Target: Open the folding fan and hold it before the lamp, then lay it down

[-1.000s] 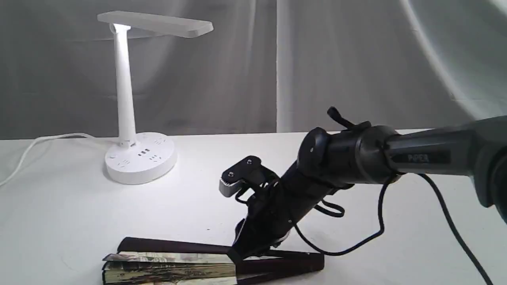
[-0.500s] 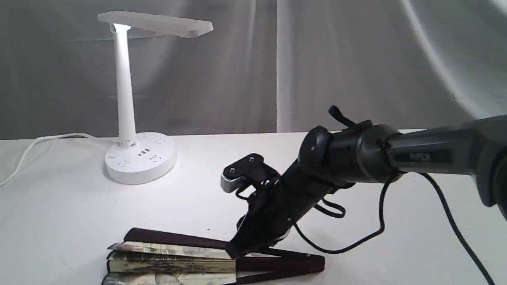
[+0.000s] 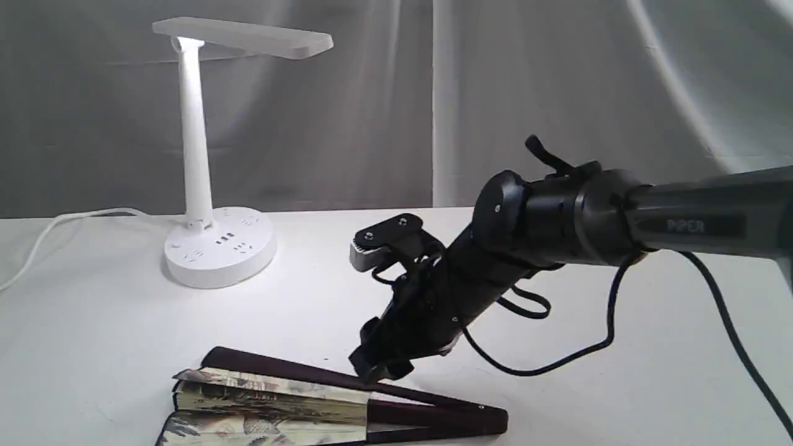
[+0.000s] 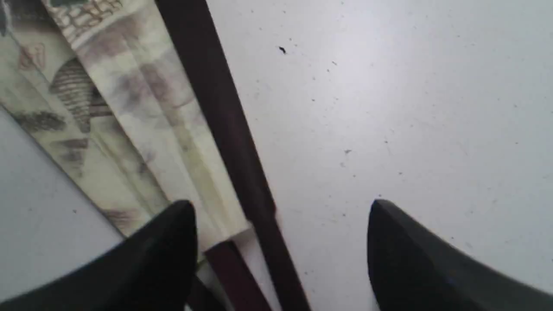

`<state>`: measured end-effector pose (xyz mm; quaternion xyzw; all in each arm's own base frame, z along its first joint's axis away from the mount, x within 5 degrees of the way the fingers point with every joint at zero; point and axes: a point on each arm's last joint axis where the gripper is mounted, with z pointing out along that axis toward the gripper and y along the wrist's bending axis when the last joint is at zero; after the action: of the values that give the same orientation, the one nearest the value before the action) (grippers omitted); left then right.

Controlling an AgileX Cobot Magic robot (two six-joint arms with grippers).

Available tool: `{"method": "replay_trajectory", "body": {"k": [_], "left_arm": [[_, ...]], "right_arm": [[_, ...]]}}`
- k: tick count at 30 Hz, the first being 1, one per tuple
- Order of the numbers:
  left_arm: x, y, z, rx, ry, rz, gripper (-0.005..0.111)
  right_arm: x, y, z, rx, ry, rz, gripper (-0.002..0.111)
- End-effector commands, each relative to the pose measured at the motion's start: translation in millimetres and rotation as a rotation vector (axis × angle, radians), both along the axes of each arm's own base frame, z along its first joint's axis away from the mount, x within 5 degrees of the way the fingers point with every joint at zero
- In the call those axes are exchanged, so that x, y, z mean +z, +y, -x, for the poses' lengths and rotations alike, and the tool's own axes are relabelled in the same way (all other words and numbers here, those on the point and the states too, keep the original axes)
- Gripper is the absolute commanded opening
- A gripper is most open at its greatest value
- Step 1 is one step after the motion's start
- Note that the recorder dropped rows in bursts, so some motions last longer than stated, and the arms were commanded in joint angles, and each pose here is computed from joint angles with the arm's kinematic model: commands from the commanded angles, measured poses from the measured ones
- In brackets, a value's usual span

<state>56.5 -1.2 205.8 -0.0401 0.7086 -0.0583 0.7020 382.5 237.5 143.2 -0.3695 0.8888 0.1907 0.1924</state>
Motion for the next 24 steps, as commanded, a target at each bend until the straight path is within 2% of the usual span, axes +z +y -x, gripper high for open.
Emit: {"method": "replay_trajectory", "body": {"k": [1,6,12,18,20,24], "left_arm": [[0.7,-0.8,0.1,-0.011,-0.018,0.072,0.000],[4.3,-0.9,0.2,-0.012,-0.058,0.054,0.000],[12.2,-0.9,1.0,-0.019,-0.144,0.115,0.000],[22.0,-0.6,2.8,-0.023,-0.254,0.122,0.000],[21.1,-0.7,2.1,-0.023,-0.233,0.123,0.000],[42.4,0.4,0.1,-0.021,-0.246,0.211,0.000]], "right_arm": [[2.4,-4.8,-2.1,0.025,-0.056,0.049,0.059],[0.0,-11.8,-5.0,0.034,-0.094,0.139,0.059],[1.1,-15.8,-8.5,-0.003,-0.123,0.177,0.056],[19.3,-20.4,-6.7,-0.045,-0.137,0.193,0.051],[25.1,-20.8,-5.7,-0.050,-0.141,0.186,0.050],[30.4,-20.8,-4.9,-0.057,-0.145,0.175,0.049]]}}
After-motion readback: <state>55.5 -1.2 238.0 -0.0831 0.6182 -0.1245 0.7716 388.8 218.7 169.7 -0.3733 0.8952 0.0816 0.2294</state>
